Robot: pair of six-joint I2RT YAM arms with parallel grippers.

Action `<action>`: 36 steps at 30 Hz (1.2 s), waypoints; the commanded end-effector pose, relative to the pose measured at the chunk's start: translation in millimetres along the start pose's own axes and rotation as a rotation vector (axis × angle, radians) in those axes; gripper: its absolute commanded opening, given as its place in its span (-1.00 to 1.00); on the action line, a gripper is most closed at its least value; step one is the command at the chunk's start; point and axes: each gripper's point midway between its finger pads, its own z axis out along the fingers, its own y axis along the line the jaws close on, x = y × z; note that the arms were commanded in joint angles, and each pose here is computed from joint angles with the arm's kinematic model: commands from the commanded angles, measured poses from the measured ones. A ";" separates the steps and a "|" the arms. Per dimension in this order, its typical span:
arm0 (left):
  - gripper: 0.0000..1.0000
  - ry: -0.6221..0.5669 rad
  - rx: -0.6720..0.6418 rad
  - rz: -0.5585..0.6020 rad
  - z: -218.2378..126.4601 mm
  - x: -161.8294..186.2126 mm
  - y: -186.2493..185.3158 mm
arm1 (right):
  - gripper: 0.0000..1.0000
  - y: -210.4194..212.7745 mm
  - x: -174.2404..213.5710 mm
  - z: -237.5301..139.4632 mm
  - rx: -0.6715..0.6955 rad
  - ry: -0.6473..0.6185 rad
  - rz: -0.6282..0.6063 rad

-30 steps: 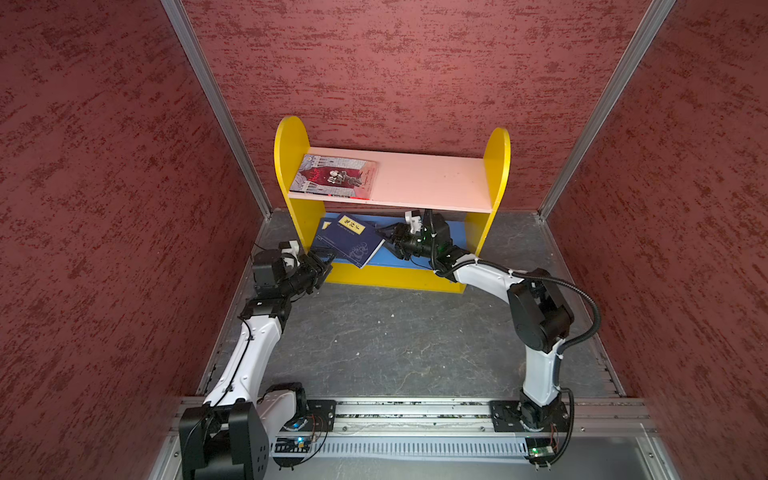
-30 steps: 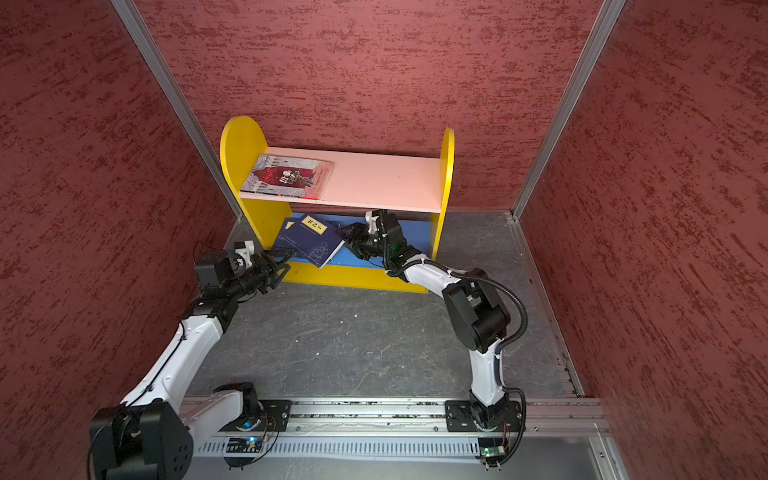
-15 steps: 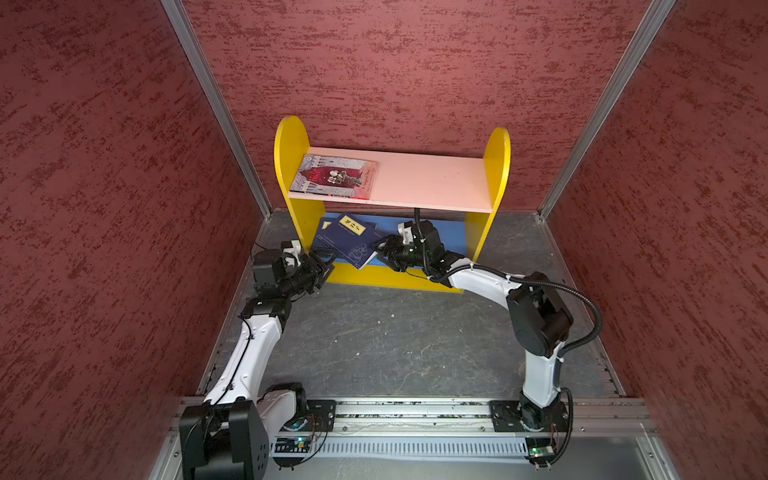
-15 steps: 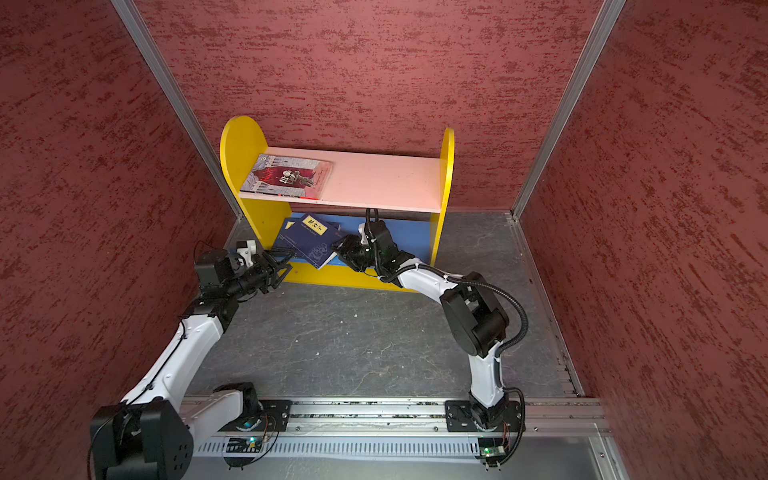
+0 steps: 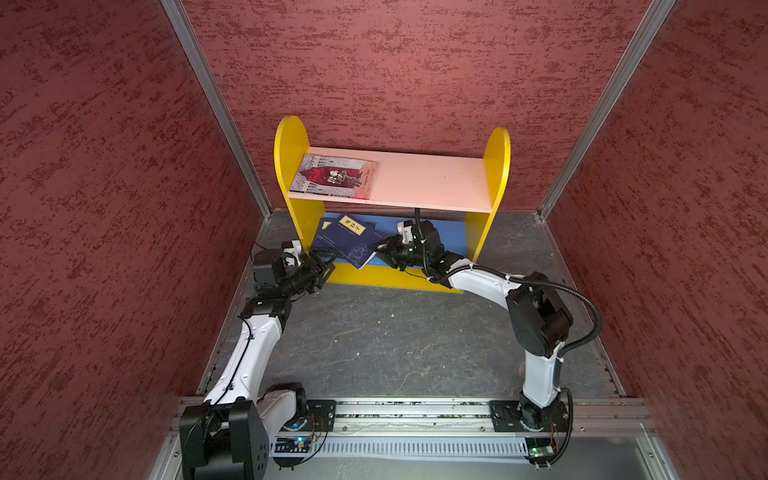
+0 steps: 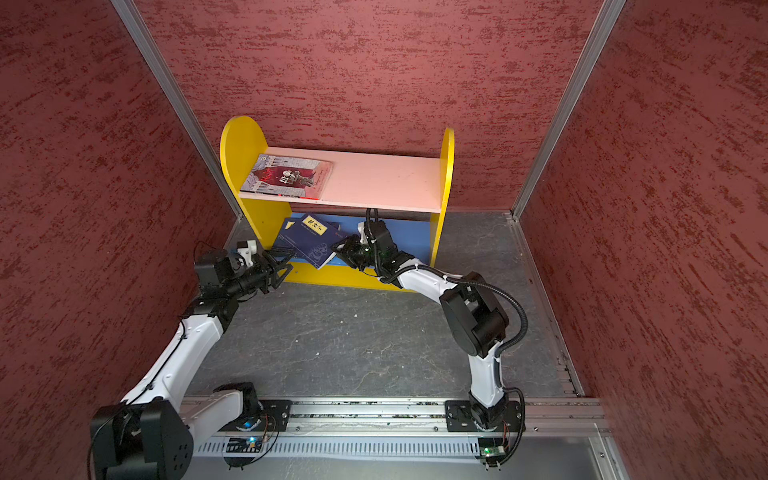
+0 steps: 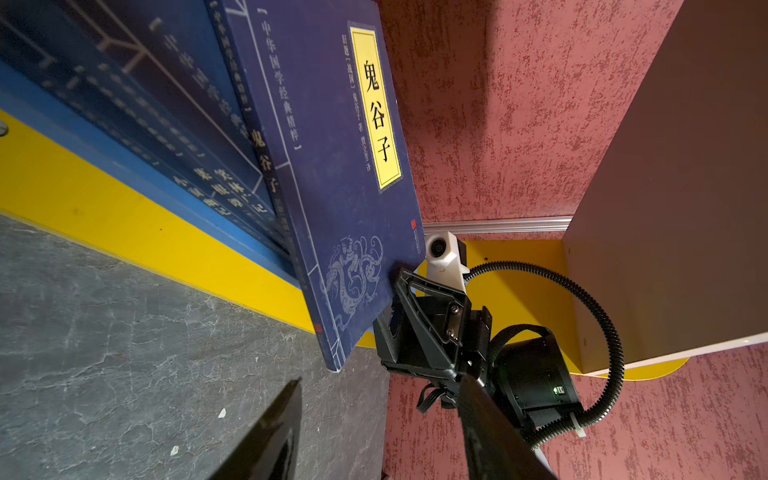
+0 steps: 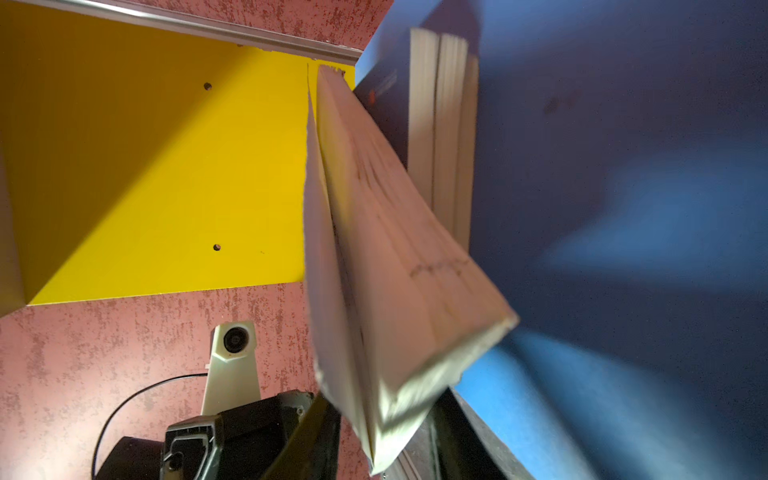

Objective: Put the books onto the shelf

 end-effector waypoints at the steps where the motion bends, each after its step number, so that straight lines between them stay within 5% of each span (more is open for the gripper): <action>1: 0.20 -0.002 0.020 0.012 -2.1 -0.6 -3.7 | -0.52 6.5 -4.7 -0.3 -0.026 -0.034 -0.020; 8: 0.20 -0.005 0.017 0.002 -5.1 -2.4 -3.2 | -0.94 -0.1 -9.2 3.1 -0.004 -0.029 -0.040; 17: 0.20 0.003 0.018 -0.009 -6.2 -2.9 -5.3 | -0.90 -14.6 -32.4 -2.3 0.082 -0.042 -0.104; 23: 0.20 0.002 0.016 -0.017 -7.4 -3.2 -4.7 | -0.74 -11.1 -45.4 -1.3 0.091 -0.041 -0.148; 28: 0.20 0.001 0.015 -0.024 -9.4 -2.2 -2.5 | -0.32 -8.9 -46.3 0.5 0.074 -0.026 -0.156; 36: 0.20 -0.007 0.011 -0.041 -9.5 -3.0 2.3 | -0.24 4.4 -34.7 -3.8 -0.063 -0.021 -0.083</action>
